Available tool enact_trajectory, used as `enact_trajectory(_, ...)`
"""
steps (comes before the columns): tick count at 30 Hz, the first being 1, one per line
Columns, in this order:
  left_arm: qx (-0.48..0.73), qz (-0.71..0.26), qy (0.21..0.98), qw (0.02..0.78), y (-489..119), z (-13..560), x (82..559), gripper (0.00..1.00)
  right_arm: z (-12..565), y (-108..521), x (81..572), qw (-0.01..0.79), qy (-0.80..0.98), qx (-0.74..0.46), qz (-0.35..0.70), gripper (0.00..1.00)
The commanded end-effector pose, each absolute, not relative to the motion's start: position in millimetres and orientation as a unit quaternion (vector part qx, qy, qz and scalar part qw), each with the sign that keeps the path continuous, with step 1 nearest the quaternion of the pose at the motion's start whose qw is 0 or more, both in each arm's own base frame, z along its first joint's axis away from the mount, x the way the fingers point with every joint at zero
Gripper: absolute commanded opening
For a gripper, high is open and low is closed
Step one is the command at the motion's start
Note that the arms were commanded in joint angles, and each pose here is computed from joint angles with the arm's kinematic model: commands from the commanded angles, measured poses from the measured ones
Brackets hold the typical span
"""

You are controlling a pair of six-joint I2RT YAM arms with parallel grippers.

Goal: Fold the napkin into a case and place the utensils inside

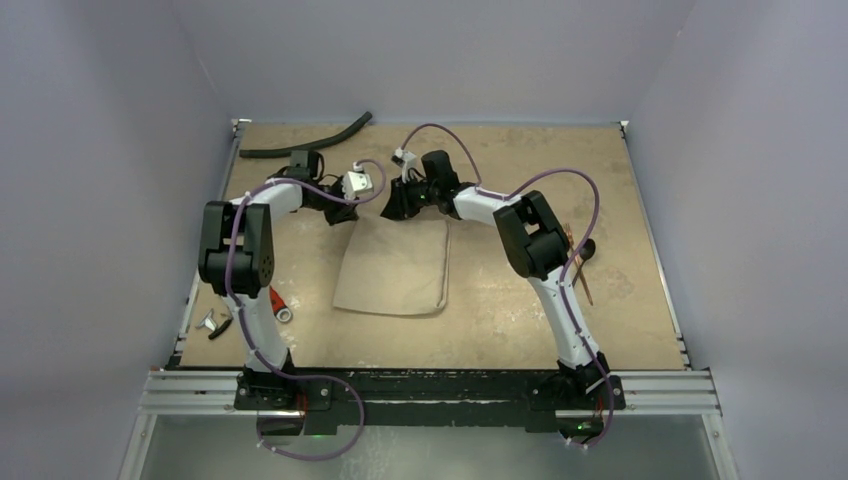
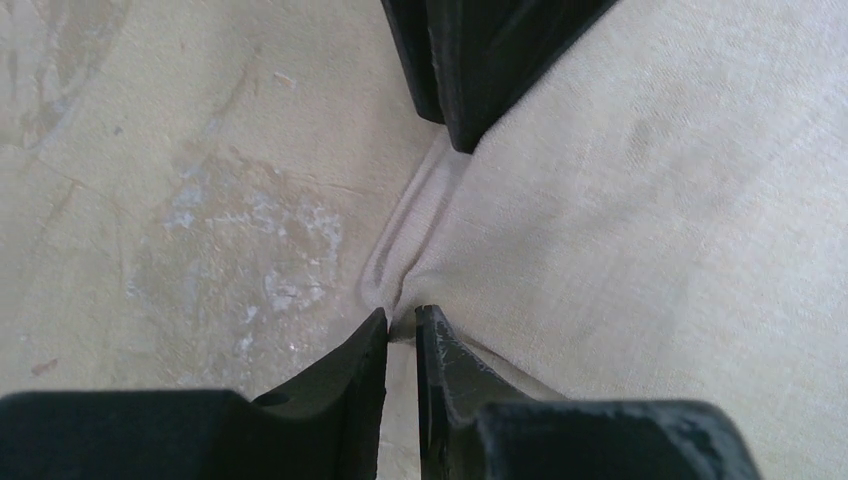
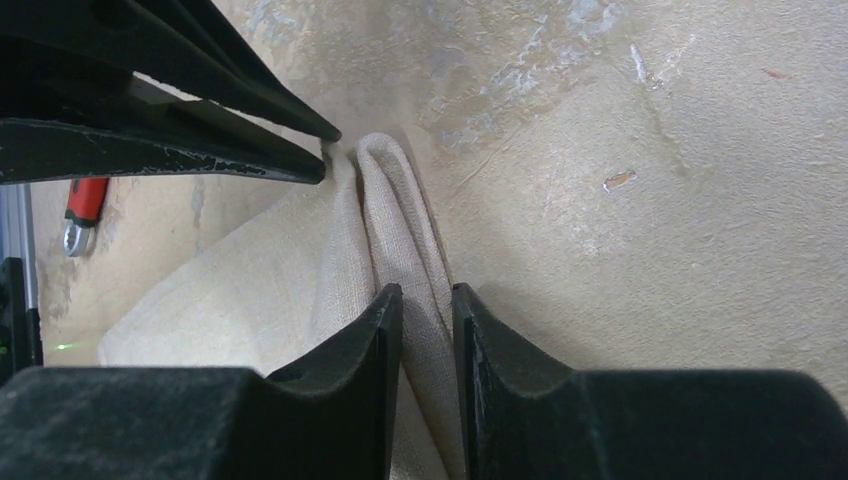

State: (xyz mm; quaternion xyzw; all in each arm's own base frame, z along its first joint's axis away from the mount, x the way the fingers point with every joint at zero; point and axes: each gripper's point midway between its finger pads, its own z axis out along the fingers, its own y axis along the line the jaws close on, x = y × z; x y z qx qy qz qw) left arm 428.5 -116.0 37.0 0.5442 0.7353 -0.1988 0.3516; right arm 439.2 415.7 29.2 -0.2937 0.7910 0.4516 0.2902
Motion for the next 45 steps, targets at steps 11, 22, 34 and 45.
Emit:
enact_trajectory(11, 0.464, -0.185, 0.765, 0.407, -122, 90, 456, 0.58, 91, 351, 473, 0.381, 0.832, -0.229, 0.332, 0.52)
enact_trajectory(22, 0.442, -0.197, 0.771, 0.413, -127, 130, 440, 0.49, 110, 318, 416, 0.389, 0.833, -0.171, 0.353, 0.04)
enact_trajectory(34, 0.481, -0.22, 0.783, 0.328, -159, 70, 409, 0.37, 66, 281, 409, 0.331, 0.839, -0.114, 0.415, 0.0)
enact_trajectory(45, 0.479, -0.176, 0.796, 0.327, -147, 48, 427, 0.39, 23, 257, 416, 0.299, 0.857, -0.086, 0.411, 0.0)
